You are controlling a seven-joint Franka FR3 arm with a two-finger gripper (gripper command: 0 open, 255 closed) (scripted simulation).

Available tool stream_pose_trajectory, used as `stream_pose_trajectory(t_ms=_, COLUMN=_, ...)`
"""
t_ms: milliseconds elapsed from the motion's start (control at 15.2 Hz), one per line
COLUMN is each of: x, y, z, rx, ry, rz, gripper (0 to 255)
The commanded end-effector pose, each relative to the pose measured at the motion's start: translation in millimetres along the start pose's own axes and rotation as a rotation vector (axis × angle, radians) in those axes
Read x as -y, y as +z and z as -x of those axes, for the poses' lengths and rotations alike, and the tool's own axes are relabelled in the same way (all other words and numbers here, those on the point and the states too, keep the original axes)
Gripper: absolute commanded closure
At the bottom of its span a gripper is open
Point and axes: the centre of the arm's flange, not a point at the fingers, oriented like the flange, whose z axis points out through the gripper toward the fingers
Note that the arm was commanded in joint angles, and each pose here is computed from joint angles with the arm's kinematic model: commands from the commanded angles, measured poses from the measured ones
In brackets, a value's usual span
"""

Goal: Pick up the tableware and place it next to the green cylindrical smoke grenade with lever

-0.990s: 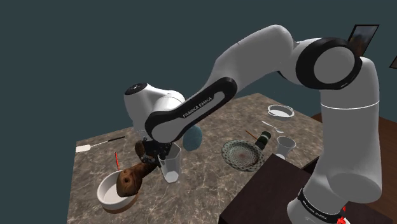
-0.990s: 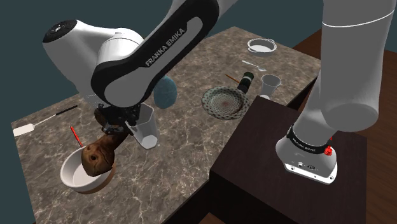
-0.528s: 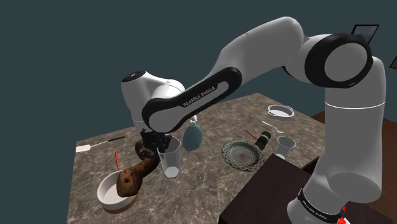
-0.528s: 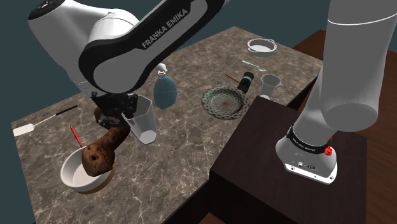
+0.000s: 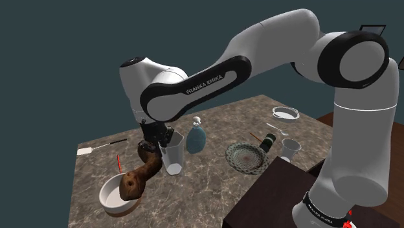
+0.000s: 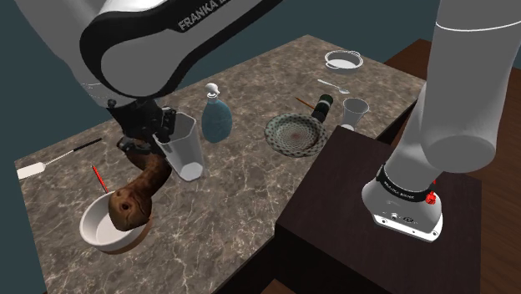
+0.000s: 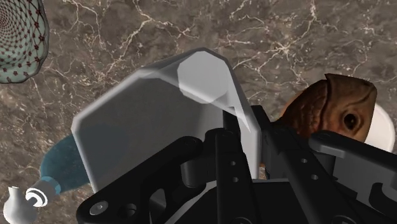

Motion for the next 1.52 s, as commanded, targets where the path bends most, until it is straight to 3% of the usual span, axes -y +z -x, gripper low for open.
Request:
stream_pose_trajectory(t_ms=0, x=-0.6, y=-11.0, z=1.1, rx=0.000, ry=0.000, rz=0.000, gripper=255)
stream_pose_trajectory(t_ms=528, x=-5.2, y=-51.5, z=1.9, rx=0.000, ry=0.000, rz=0.000, gripper=255)
stream_pose_trajectory(t_ms=1452, x=-175.7, y=-31.1, z=70.1, rx=0.000, ry=0.000, rz=0.000, gripper=255)
